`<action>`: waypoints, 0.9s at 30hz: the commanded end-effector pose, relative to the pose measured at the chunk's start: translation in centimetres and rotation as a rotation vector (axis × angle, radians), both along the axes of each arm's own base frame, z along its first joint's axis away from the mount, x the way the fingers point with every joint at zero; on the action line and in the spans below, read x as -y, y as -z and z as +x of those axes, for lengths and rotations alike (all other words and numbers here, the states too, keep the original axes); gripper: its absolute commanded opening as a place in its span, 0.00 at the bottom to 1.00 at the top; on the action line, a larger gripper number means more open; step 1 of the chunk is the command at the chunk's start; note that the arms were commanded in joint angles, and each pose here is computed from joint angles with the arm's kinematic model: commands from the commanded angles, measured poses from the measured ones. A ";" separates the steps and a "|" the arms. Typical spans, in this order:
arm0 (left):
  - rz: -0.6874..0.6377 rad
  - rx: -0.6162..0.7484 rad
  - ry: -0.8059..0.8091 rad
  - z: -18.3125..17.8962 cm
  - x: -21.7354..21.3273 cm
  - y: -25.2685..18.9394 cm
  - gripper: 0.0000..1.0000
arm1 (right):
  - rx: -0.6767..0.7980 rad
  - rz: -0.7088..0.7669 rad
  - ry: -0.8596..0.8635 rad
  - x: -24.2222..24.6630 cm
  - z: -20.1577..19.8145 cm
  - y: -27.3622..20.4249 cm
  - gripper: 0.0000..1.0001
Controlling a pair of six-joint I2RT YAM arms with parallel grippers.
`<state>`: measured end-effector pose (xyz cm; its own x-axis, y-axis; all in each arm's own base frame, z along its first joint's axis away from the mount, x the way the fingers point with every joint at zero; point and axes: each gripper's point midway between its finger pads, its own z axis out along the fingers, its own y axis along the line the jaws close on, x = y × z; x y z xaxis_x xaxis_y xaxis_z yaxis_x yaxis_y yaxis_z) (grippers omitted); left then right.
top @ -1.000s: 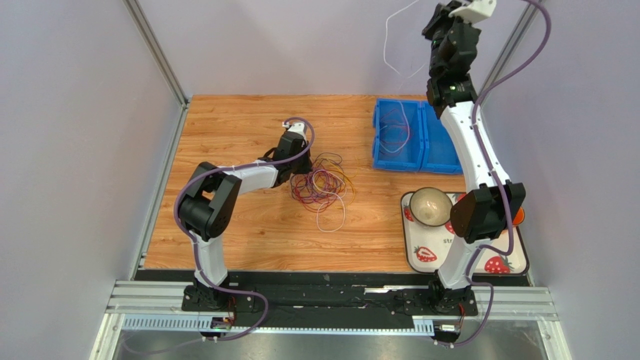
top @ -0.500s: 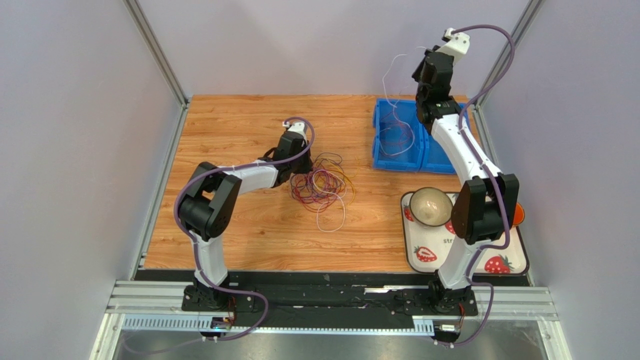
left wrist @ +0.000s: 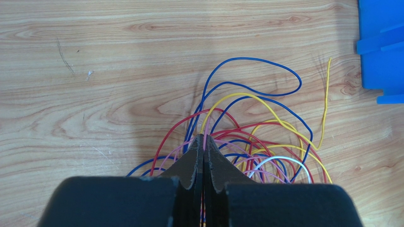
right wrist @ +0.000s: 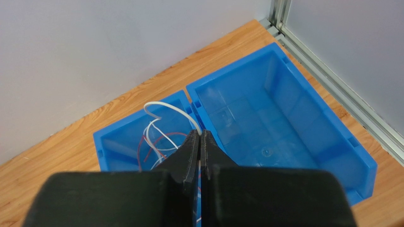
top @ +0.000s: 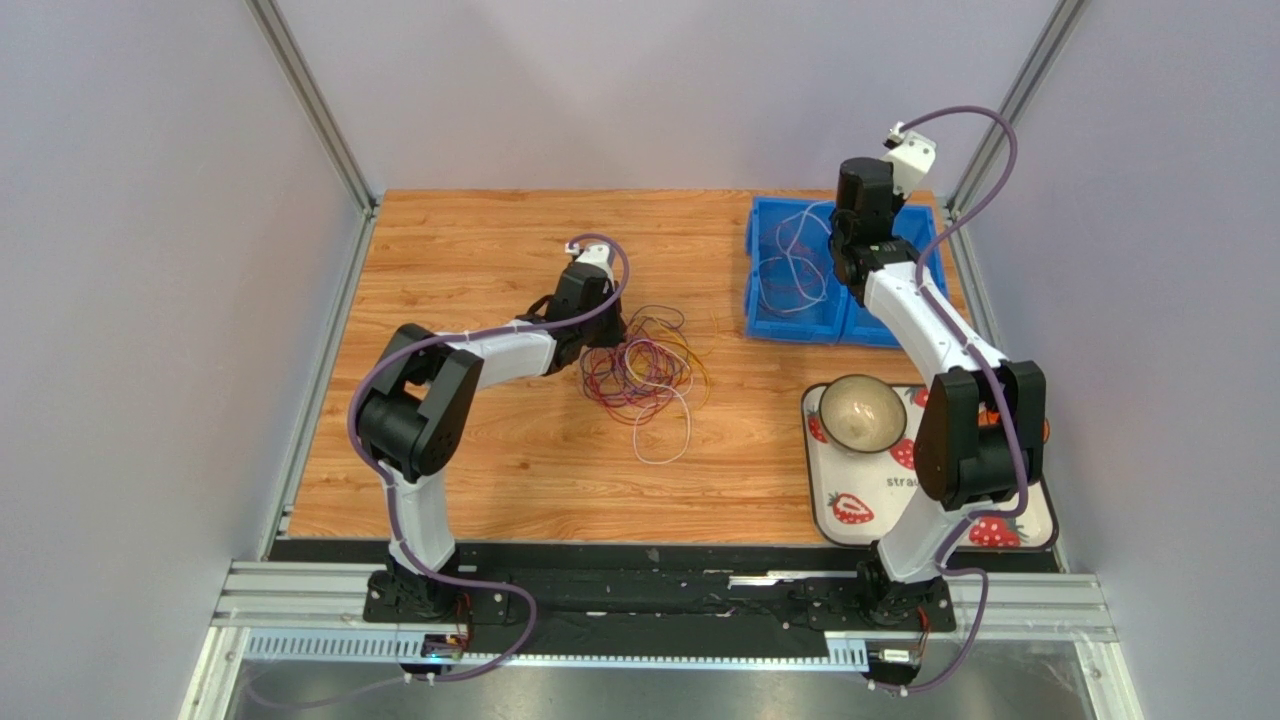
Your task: Untangle the cables
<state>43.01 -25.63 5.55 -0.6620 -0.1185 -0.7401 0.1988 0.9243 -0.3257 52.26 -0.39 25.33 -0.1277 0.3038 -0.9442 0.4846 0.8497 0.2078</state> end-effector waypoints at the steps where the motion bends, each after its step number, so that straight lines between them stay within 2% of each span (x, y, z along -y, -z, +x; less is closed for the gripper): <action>1: -0.051 0.059 0.000 0.9 0.7 -2.7 0.00 | 0.008 0.030 0.019 0.0 0.6 -0.3 0.00; 6: -0.051 0.060 0.000 0.9 0.7 -2.7 0.00 | -0.030 0.043 -0.110 -2.6 2.5 0.4 0.00; 12: -0.054 0.067 -0.001 0.8 0.6 -2.9 0.00 | -0.127 0.065 -0.195 -4.3 2.5 2.1 0.00; 15: -0.058 0.074 -0.001 0.7 0.5 -3.0 0.00 | -0.191 0.085 -0.202 -4.5 1.7 3.4 0.19; 16: -0.060 0.073 0.000 0.6 0.5 -2.9 0.00 | -0.200 0.095 -0.205 -4.8 1.5 3.3 0.35; 18: -0.065 0.079 -0.001 0.6 0.5 -3.1 0.00 | -0.252 0.104 -0.201 -4.5 0.5 4.0 0.49; 19: -0.065 0.079 -0.001 0.5 0.4 -3.1 0.00 | -0.254 0.114 -0.203 -4.7 0.0 3.6 0.60; 22: -0.068 0.086 0.001 0.1 0.3 -3.2 0.00 | -0.275 0.143 -0.231 -5.2 -1.6 2.9 0.70; 27: -0.074 0.102 -0.001 -0.1 0.0 -3.8 0.00 | -0.269 0.176 -0.266 -5.4 -5.5 0.2 0.72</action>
<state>42.22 -25.24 5.49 -0.6526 -0.1241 -0.7474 0.2059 0.9203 -0.3325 50.07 4.60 19.57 -0.5049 0.3439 -0.7917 0.3417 0.9219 0.1826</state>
